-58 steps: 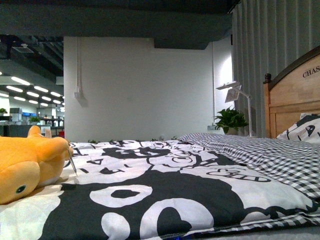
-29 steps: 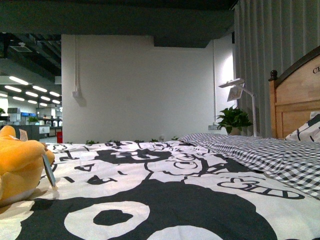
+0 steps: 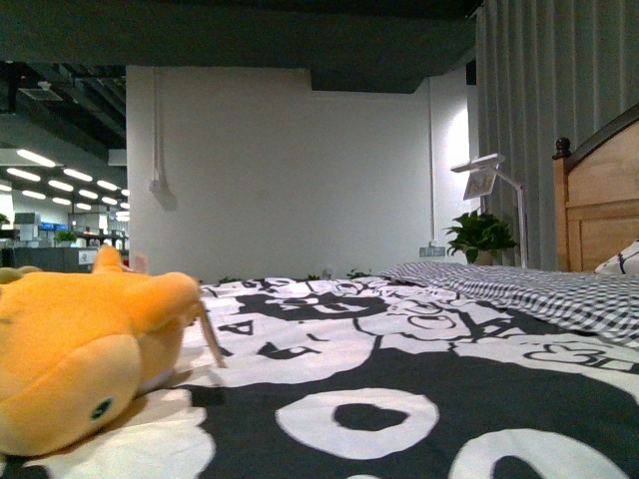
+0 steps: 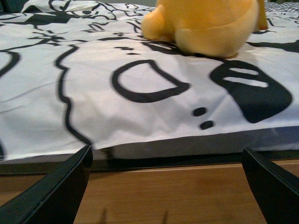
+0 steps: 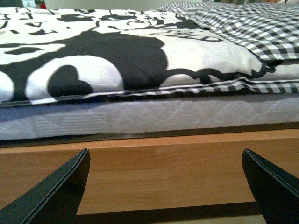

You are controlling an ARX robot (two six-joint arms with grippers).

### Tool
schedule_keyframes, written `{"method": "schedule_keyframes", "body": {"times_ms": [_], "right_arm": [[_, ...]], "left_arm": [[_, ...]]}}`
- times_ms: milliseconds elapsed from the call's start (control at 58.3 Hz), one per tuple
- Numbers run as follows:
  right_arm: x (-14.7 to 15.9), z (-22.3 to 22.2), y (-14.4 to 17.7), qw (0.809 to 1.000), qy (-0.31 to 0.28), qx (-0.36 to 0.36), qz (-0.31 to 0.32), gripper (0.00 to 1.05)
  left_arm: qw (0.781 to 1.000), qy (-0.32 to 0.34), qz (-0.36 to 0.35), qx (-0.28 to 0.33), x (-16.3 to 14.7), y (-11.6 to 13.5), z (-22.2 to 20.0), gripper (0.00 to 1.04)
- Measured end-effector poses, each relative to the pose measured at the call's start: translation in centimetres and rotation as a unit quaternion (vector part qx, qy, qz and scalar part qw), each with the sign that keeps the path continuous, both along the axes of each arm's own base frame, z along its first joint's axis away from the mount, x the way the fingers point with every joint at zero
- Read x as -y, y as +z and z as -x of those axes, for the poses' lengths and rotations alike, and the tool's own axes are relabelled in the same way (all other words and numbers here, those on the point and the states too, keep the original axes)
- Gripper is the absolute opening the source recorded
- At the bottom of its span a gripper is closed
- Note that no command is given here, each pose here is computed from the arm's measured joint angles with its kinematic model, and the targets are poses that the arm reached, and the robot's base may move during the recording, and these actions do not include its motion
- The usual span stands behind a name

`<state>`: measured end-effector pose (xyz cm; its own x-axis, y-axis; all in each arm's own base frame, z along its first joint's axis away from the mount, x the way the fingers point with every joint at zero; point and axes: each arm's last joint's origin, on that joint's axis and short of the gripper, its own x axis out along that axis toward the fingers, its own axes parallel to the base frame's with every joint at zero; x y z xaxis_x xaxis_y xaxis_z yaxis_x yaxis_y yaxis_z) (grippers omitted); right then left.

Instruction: Put away toys

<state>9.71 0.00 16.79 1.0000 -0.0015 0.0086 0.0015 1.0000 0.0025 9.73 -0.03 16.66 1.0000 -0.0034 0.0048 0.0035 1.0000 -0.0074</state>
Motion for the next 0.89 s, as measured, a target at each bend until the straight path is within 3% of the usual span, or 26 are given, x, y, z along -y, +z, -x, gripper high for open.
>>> {"method": "schedule_keyframes", "body": {"times_ms": [892], "right_arm": [[-0.01,0.01,0.01,1.0,0.003,0.001,0.0,0.98]], "left_arm": [[1.0,0.001,0.0,0.001,-0.01,-0.01,0.01,0.98]]}}
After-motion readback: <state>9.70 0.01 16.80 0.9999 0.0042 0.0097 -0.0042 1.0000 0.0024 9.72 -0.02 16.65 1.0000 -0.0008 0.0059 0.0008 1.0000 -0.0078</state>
